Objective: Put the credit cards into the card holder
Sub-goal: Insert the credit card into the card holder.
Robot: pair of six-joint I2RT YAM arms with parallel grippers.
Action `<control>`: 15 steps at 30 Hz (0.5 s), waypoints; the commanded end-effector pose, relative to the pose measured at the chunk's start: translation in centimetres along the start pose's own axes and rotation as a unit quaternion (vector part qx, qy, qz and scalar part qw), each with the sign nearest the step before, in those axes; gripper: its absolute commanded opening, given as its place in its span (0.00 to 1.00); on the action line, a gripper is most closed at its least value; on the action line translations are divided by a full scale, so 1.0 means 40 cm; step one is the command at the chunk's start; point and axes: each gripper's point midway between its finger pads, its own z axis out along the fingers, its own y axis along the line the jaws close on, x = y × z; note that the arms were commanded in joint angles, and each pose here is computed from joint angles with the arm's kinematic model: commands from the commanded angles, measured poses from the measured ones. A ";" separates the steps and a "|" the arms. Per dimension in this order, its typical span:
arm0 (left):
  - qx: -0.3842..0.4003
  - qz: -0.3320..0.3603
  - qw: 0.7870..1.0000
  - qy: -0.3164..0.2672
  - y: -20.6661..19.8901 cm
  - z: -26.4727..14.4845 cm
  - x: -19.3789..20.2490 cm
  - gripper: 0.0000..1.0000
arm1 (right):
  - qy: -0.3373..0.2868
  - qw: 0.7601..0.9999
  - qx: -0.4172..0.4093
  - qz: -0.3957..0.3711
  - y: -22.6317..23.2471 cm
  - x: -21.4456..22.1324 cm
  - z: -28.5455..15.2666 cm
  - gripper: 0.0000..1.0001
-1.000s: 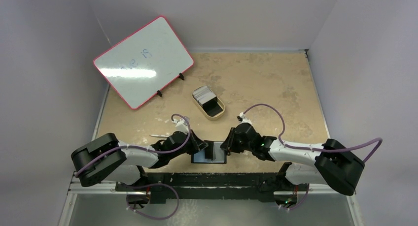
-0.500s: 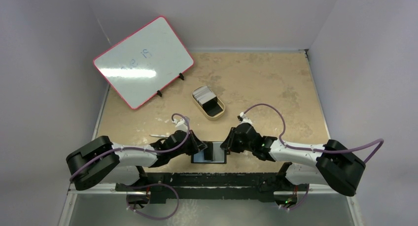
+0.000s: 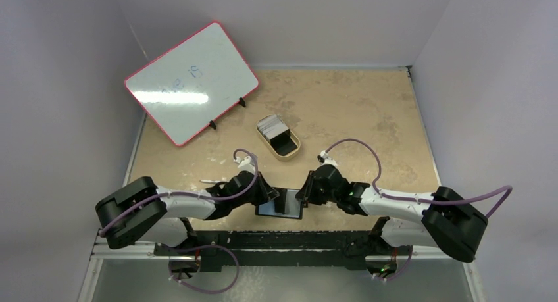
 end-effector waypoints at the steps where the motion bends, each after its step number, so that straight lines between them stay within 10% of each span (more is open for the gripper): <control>1: -0.035 0.023 0.999 0.013 0.029 0.010 0.014 0.03 | -0.026 1.000 -0.018 -0.005 0.049 -0.040 -0.005 0.28; 15: -0.088 0.048 0.994 0.051 0.064 -0.020 0.031 0.00 | -0.028 0.999 -0.019 -0.023 0.043 -0.040 -0.009 0.27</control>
